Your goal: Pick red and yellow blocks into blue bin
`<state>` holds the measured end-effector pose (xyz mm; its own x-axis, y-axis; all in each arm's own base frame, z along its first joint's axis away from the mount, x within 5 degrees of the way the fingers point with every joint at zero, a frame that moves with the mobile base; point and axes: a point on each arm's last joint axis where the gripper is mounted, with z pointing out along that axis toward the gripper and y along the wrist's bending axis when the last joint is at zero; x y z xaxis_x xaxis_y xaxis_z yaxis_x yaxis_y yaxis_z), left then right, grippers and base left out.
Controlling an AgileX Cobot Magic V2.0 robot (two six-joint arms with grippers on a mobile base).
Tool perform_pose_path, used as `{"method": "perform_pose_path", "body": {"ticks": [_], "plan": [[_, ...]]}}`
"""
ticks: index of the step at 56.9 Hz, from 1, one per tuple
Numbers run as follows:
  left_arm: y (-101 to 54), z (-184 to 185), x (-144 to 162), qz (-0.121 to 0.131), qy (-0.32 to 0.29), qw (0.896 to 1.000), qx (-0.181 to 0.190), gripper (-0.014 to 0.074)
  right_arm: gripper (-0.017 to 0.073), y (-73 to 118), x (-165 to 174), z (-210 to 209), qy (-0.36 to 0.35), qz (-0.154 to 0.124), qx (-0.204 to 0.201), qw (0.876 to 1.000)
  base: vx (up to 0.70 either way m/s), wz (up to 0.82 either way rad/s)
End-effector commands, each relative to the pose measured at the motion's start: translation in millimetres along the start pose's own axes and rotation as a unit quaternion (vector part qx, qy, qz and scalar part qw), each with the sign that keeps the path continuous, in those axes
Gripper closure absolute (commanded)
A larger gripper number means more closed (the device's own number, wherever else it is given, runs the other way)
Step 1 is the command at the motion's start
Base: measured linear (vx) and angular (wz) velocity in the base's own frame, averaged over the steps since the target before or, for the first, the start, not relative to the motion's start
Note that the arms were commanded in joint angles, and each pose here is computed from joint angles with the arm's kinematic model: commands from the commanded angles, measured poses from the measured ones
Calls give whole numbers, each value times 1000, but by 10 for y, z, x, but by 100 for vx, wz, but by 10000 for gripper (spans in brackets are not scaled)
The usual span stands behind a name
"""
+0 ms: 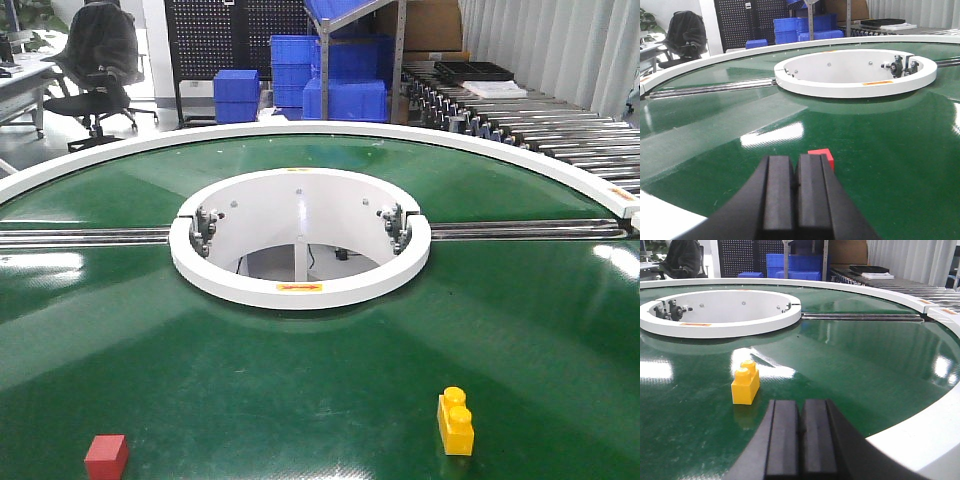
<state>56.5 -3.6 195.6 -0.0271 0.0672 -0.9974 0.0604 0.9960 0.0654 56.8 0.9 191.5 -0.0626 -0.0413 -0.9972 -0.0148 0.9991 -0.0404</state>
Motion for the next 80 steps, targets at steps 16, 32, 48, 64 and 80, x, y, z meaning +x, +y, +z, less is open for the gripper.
{"method": "perform_pose_path", "body": {"ticks": [16, 32, 48, 64, 80], "plan": [[11, -28, -142, -5, -60, 998, -3, 591, 569, -9, -59, -7, -44, -6, 7, 999, 0, 0], [11, -28, -142, -5, -60, 998, -3, 591, 569, -10, -63, -8, -46, -6, 7, 999, 0, 0], [24, -43, -231, -6, -103, 995, -10, 591, 569, -14, -111, -14, -71, -6, 9, 997, 0, 0], [95, -389, -1171, -46, -286, 957, -14, 591, 569, -60, -956, -300, -292, -5, 28, 956, 0, 0], [159, -111, -2366, -12, -235, 972, -13, 591, 569, -102, -2173, -115, -246, -34, 27, 968, 0, 0]]}}
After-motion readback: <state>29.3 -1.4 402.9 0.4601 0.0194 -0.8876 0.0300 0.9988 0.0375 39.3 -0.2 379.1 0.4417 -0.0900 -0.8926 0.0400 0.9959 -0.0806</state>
